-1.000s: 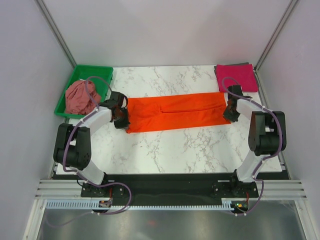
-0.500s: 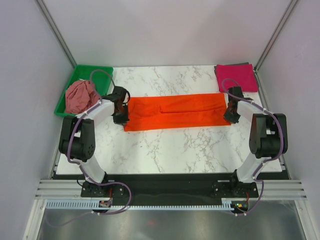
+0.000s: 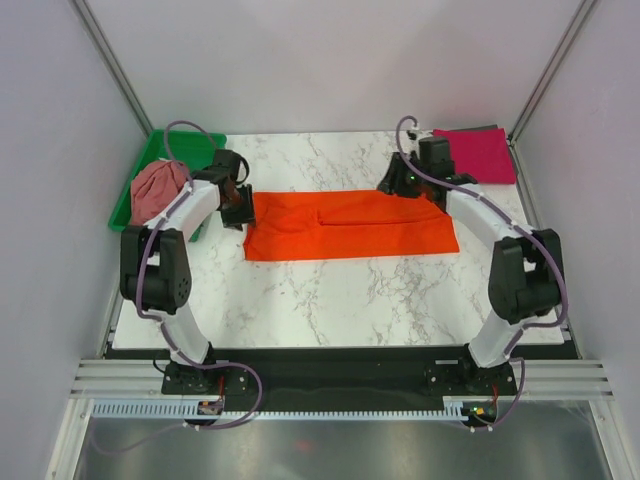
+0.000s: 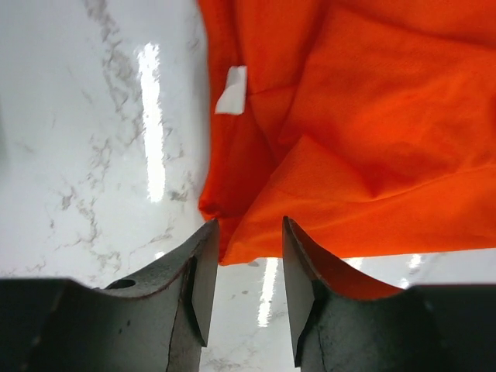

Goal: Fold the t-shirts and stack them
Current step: Fold the tshirt

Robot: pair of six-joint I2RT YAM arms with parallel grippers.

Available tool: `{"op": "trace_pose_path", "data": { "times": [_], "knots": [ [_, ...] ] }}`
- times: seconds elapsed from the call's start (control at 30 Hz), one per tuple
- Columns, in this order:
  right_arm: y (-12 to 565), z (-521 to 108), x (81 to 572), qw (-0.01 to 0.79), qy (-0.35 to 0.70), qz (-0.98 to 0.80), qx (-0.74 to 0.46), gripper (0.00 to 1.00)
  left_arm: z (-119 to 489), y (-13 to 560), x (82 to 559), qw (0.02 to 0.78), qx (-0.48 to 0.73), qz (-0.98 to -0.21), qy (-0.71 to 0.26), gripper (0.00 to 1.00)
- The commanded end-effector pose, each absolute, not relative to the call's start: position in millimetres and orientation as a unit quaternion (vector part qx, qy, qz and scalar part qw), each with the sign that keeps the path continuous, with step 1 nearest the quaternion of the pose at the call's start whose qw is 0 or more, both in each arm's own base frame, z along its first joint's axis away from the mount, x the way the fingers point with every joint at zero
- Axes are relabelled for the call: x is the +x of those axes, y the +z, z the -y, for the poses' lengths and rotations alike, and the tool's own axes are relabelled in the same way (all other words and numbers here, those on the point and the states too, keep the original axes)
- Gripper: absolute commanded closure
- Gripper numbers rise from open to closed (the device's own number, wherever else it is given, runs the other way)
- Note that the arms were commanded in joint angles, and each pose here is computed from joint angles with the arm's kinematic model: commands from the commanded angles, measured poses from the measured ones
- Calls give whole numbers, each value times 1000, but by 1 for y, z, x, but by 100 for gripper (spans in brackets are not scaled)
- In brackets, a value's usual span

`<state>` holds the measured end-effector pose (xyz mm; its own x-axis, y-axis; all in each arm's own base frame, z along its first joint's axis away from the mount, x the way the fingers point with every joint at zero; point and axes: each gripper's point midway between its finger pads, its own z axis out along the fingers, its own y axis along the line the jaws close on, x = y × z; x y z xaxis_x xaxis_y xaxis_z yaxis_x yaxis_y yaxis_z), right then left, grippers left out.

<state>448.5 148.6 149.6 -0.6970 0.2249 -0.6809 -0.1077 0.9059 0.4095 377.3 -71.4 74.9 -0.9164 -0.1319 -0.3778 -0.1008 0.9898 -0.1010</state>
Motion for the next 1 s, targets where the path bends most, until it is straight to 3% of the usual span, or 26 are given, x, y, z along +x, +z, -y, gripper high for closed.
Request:
{"op": "trace_pose_path", "data": {
  "times": [0.0,0.27,0.67,0.77,0.97],
  "knots": [
    [172,-238,464,405,330,-845,-110,48,100,93,406,201,-55,-967,-145,54],
    [123,-323,474,346,384,-836,-183,49,110,66,441,178,-39,-966,-183,51],
    [80,-349,476,321,369,-847,-207,52,115,46,460,168,-27,-966,-195,55],
    [71,-351,479,316,367,-851,-203,52,117,46,461,168,-23,-965,-200,63],
    [70,-353,484,323,364,-850,-201,57,121,56,467,180,-16,-961,-210,95]
  ]
}}
